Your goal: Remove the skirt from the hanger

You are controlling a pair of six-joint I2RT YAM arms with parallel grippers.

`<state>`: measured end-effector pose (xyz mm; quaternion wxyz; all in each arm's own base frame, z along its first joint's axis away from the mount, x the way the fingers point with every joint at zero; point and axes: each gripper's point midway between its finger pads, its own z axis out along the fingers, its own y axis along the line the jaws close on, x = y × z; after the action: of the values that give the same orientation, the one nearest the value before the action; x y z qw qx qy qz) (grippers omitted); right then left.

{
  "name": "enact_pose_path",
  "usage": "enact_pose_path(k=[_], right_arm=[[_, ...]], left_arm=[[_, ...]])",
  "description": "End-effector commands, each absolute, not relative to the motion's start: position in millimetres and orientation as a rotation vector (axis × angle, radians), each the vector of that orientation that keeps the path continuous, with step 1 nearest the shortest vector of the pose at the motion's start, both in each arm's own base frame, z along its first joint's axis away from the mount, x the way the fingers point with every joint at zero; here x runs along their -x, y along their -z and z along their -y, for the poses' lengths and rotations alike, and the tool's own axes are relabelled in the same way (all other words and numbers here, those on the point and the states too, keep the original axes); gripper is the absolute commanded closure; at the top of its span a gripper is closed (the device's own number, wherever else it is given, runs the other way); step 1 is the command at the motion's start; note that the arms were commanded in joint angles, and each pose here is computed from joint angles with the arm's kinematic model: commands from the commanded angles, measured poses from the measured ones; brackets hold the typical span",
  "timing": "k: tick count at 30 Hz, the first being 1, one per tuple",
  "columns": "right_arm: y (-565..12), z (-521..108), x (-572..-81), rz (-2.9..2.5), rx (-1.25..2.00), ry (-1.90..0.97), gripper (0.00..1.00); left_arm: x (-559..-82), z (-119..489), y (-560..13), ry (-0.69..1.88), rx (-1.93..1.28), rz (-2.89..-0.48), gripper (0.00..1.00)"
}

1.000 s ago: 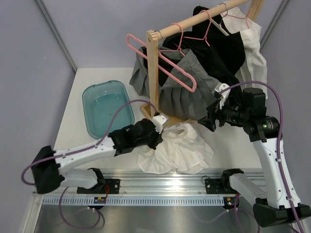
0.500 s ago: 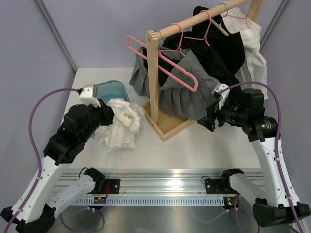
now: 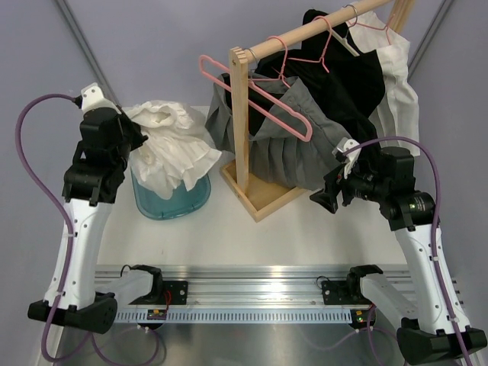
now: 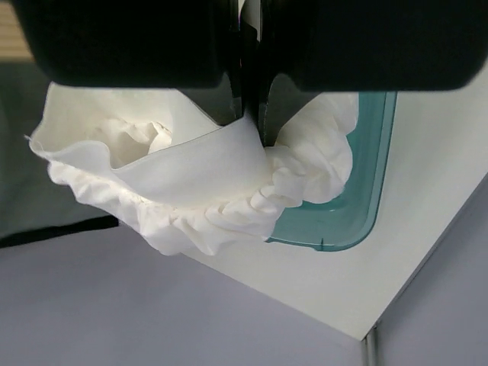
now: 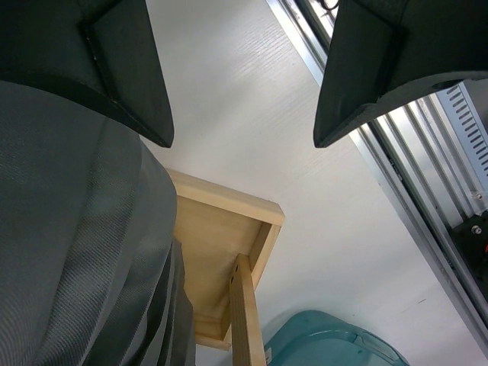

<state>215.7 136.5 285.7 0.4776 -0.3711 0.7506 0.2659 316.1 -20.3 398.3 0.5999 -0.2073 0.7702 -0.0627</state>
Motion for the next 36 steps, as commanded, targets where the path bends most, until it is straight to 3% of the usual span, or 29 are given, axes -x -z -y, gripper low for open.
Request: enact_pose_path(k=[1, 6, 17, 29, 36], right_arm=[[-292.2, -136.4, -215.9, -1.796, 0.895, -0.639, 0.18], [-289.6, -136.8, -217.2, -1.797, 0.887, -0.645, 0.18], [-285.1, -137.7, -220.6, -1.809, 0.880, -0.656, 0.18], [-280.9, -137.3, -221.1, -1.823, 0.871, -0.659, 0.18], [-274.8, -138.3, -218.5, -1.833, 0.865, -0.677, 0.18]], left_arm=[[-333.1, 9.7, -413.2, 0.188, 0.540, -1.717, 1.00], [-352.7, -1.3, -392.8, 0.172, 0.567, -1.753, 1.00], [-375.3, 19.0, -284.6, 0.261, 0.565, -1.971, 1.00], [-413.6, 92.4, -267.5, 0.488, 0.334, -2.088, 1.00], [-417.3, 101.3, -243.8, 0.497, 0.331, -2.156, 1.00]])
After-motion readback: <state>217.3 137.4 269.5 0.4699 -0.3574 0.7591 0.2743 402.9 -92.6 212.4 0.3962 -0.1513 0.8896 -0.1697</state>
